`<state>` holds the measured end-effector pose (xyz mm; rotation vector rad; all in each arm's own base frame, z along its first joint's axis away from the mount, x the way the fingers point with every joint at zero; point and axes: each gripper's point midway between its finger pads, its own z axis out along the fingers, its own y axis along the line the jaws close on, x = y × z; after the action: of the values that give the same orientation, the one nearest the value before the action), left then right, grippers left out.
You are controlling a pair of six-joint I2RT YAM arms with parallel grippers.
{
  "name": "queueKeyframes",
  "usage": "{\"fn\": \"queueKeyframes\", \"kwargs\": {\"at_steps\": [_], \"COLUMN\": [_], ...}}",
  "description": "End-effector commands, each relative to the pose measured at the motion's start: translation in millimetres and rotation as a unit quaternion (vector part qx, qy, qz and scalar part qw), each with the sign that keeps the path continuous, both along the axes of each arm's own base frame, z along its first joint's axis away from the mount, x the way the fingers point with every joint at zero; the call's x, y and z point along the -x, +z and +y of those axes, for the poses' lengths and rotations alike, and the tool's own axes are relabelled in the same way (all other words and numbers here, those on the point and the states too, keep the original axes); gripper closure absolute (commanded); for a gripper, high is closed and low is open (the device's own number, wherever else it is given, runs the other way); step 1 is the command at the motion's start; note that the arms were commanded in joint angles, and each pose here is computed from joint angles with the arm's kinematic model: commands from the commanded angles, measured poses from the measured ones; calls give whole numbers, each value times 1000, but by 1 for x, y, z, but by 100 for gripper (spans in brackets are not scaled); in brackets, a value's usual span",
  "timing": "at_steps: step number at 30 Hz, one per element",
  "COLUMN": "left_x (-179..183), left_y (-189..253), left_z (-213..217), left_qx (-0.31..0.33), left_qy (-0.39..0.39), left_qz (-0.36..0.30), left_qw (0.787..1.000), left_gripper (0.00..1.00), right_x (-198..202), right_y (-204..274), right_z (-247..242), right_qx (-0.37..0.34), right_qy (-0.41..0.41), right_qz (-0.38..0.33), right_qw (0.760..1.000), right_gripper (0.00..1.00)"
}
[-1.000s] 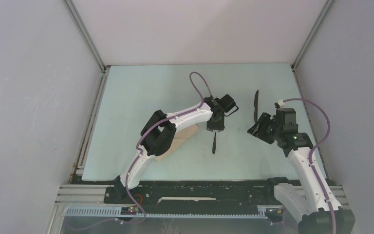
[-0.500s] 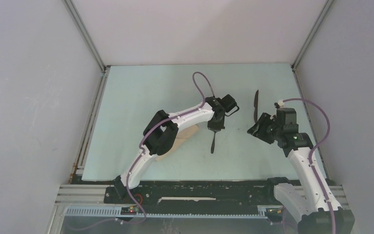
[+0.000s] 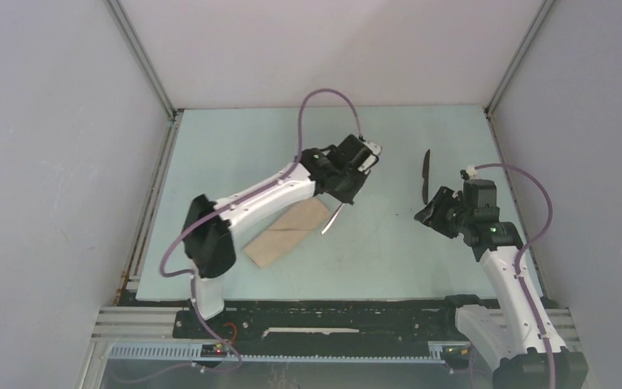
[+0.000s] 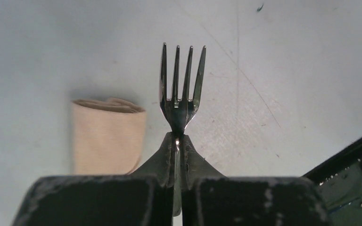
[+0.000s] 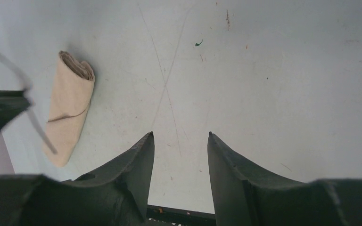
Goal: Fold the napkin into a case and place the utensils inside
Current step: Pick up the fork from the center of the board.
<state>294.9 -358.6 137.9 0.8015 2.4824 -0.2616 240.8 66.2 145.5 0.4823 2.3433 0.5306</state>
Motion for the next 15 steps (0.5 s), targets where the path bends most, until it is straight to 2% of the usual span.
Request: {"fn": "queueKeyframes", "kwargs": {"at_steps": [1, 3, 7, 15], "left_x": [-20, -25, -50, -69], "left_y": [38, 29, 17, -2], "left_z": [34, 50, 73, 73], "left_qx": [-5, -3, 2, 35], "left_qy": [-72, -86, -85, -106], "left_qz": [-60, -45, -88, -113], "left_qw": [996, 995, 992, 987], "left_gripper": [100, 100, 100, 100], "right_x": [-4, -3, -2, -1], "right_y": [5, 8, 11, 12], "right_z": [0, 1, 0, 2], "right_qx": [3, 2, 3, 3], "right_qy": [10, 12, 10, 14], "right_qz": [-21, -27, -33, -35], "right_qw": [1000, 1000, 999, 999], "right_gripper": [47, 47, 47, 46]}}
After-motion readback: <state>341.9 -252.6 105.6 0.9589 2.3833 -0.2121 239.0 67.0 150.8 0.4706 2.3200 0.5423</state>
